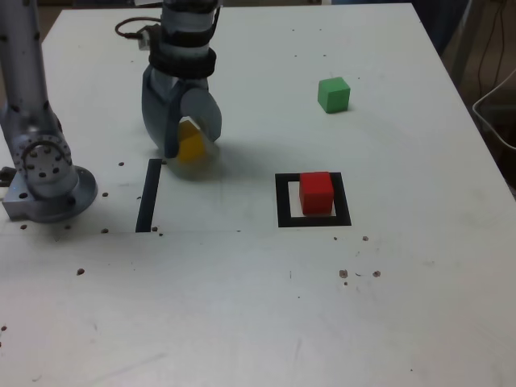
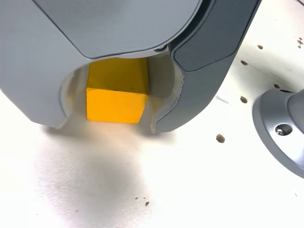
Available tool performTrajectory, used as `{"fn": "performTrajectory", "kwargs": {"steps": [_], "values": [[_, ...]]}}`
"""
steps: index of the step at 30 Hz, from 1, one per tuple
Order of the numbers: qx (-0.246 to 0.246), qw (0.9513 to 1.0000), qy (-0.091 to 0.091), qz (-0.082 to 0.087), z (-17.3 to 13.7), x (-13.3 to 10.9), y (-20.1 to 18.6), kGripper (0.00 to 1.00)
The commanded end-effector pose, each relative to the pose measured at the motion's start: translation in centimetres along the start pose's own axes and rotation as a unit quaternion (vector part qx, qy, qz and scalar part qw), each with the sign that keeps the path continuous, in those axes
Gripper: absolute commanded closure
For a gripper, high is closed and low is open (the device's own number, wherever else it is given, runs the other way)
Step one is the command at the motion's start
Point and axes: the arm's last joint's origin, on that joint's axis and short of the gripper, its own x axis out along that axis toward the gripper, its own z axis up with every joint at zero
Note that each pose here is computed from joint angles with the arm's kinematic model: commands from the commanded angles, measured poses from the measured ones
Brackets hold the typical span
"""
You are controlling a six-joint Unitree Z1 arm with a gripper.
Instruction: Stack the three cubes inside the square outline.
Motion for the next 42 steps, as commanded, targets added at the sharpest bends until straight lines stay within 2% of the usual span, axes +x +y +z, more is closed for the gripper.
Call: {"fn": "performTrajectory", "kwargs": {"steps": [1, 7, 16, 21, 26, 32, 36, 42], "values": [[0.002, 1.0000, -0.002, 0.001, 0.1, -0.1, 0.0, 0.83], [0.018, 0.9998, -0.012, 0.002, 0.3, -0.9, -0.3, 0.91], [0.058, 0.9970, -0.049, 0.016, -0.7, -5.1, -2.2, 0.95], [0.101, 0.9927, -0.060, 0.025, 0.3, -7.8, -5.1, 0.95], [0.143, 0.9865, -0.073, 0.033, 1.8, -10.5, -8.5, 0.95], [0.179, 0.9804, -0.071, 0.042, 4.1, -12.5, -12.2, 0.95], [0.195, 0.9772, -0.074, 0.037, 5.4, -13.2, -14.3, 0.95], [0.214, 0.9742, -0.070, 0.019, 6.6, -12.8, -16.7, 0.95]]}}
